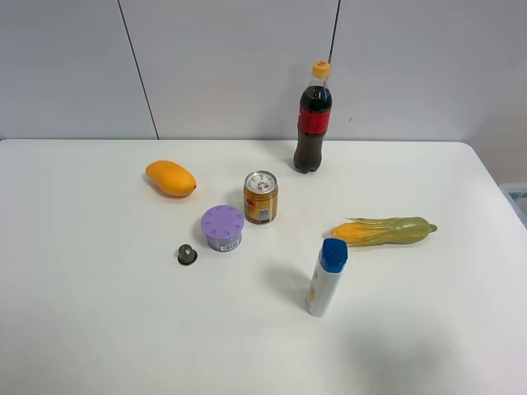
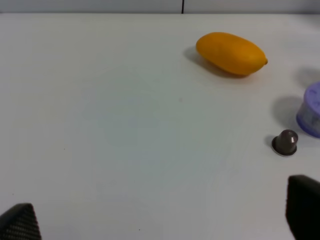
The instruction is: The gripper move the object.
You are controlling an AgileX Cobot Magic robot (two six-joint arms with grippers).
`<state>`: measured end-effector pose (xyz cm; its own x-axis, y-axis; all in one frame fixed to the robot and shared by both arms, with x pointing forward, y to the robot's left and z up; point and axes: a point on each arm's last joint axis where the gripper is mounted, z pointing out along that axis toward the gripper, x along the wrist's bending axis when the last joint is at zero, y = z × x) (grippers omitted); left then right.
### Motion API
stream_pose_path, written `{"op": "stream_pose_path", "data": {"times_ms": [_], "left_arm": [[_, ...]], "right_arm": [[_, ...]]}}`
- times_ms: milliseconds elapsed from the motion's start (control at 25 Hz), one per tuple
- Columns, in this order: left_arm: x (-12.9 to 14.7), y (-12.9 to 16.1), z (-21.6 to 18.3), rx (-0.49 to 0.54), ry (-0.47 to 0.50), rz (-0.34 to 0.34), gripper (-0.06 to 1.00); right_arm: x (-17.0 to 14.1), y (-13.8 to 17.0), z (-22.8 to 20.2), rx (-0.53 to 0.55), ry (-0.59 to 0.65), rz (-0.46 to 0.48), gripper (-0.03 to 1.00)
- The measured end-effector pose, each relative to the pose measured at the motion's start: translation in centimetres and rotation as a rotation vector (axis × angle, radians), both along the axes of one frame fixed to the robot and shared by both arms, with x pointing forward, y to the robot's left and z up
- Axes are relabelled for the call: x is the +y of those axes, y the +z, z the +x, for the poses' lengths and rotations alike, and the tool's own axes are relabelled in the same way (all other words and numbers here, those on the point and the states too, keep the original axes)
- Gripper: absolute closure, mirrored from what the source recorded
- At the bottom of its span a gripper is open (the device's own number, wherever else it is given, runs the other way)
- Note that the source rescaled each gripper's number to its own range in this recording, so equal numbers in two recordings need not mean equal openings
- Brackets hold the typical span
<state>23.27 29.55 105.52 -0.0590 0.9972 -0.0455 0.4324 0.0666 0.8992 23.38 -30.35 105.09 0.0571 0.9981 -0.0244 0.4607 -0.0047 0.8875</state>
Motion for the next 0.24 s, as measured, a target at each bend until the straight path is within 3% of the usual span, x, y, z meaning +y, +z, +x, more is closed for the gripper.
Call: {"op": "stream_pose_path", "data": {"times_ms": [240], "left_arm": [[0.00,0.00,0.00,0.000,0.000,0.000,-0.06]], "right_arm": [[0.00,0.00,0.00,0.000,0.000,0.000,-0.03]]}}
